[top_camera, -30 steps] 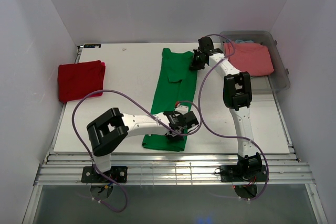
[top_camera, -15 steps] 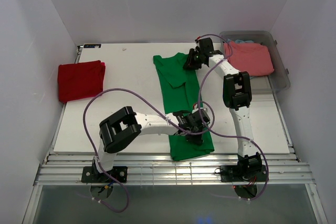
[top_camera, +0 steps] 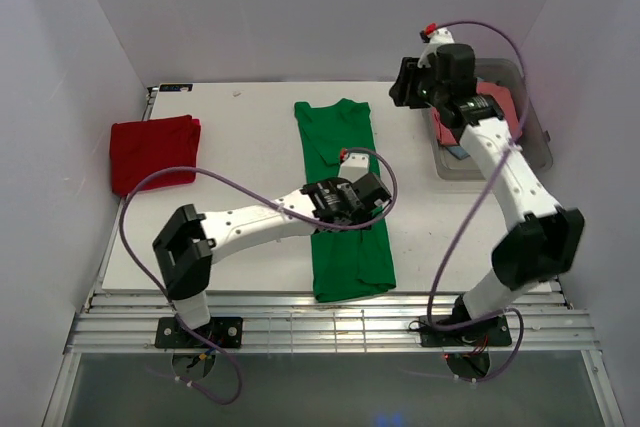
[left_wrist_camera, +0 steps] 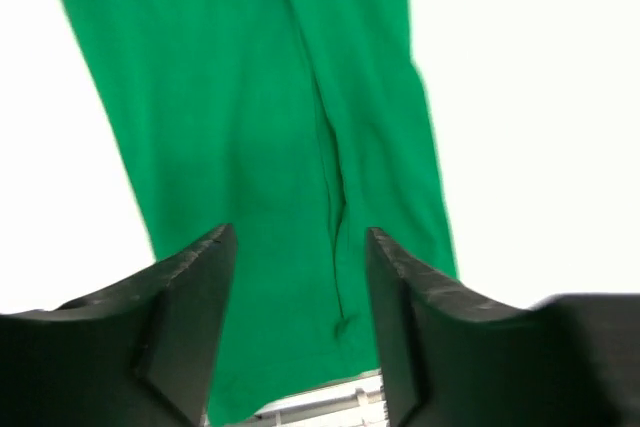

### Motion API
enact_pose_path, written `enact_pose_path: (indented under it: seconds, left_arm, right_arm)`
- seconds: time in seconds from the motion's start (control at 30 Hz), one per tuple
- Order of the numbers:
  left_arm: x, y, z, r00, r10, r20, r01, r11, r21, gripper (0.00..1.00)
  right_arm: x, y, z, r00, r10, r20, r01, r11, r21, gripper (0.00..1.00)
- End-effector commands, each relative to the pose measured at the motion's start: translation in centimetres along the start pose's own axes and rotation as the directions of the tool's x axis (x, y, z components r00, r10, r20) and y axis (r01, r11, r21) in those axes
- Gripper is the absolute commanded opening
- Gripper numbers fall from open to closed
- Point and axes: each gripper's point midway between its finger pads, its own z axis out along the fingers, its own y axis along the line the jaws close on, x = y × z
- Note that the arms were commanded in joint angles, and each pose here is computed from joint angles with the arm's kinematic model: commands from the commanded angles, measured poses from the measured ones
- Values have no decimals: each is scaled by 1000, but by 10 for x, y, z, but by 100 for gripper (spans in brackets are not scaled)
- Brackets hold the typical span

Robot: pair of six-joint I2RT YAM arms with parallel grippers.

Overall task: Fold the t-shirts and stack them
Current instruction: Fold the tshirt

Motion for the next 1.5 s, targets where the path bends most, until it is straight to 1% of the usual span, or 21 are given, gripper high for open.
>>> enact_pose_path:
  seconds: [0.0,0.03,0.07,0.1,0.13,0.17,0.2,0.23,0.27,0.3,0.33,0.37,0.47,0.53,0.63,0.7,0.8,0.87,1.1,1.27,1.47]
  left_arm:
    - [-35,15,-43,994,-40,102,38,999,22,68]
    - [-30,17,-43,995,-41,89,38,999,33,68]
    - [-15,26,-43,998,-24,64,22,999,40,68]
    - [-5,28,-42,999,-18,42,15,998,59,68]
    - [5,22,-42,1000,-26,14,24,993,114,68]
    - [14,24,-42,1000,-29,-4,30,990,139,68]
    - [31,36,-45,999,-24,-25,28,986,162,68]
    - [33,26,-51,999,-46,-26,51,968,244,68]
    - [35,26,-57,998,-57,-22,61,956,288,68]
    - [41,31,-64,997,-72,-4,69,936,345,69]
    - [44,33,-68,996,-84,-6,80,927,367,72]
    - [48,35,-72,996,-90,-16,89,918,387,77]
    - [70,48,-69,993,-100,-71,119,917,382,78]
    - [90,49,-64,986,-103,-128,148,900,410,78]
    - [101,45,-63,978,-130,-162,190,875,446,79]
    - [114,48,-56,974,-136,-184,206,869,449,79]
    - [137,49,-44,961,-132,-245,231,868,440,79]
    - [149,53,-35,954,-132,-269,239,876,418,78]
    - [163,58,-22,950,-123,-286,234,889,394,78]
    - [165,59,-21,948,-146,-284,256,878,404,78]
    - [181,63,-17,926,-125,-357,255,903,345,75]
  right_arm:
    - [77,-21,-46,980,-3,-198,29,991,130,51]
    - [96,-15,-55,972,2,-234,27,992,120,51]
    - [101,-9,-76,975,21,-222,5,993,117,52]
    - [143,-13,-85,951,43,-305,0,990,141,53]
    - [159,-5,-93,944,41,-327,0,992,126,55]
    - [164,1,-109,948,65,-312,-25,991,128,56]
    - [179,2,-117,939,76,-334,-32,990,137,58]
    - [209,7,-125,917,84,-390,-35,991,129,62]
    - [212,13,-137,924,97,-371,-62,992,106,66]
    - [222,20,-143,915,140,-379,-111,989,97,67]
    - [244,23,-149,898,145,-415,-116,989,95,72]
    - [248,24,-157,900,159,-405,-132,987,93,73]
    - [277,19,-170,881,189,-435,-146,981,130,74]
    - [290,22,-174,863,215,-458,-176,976,127,73]
    - [313,27,-180,837,250,-486,-219,968,121,73]
    - [330,29,-182,825,268,-498,-243,963,116,73]
    - [357,36,-186,786,296,-542,-286,953,104,72]
    - [368,40,-187,773,302,-557,-297,949,103,71]
    - [399,43,-189,739,325,-590,-326,939,109,67]
    - [398,47,-183,749,324,-578,-335,938,92,66]
    - [398,48,-181,741,304,-598,-306,947,102,65]
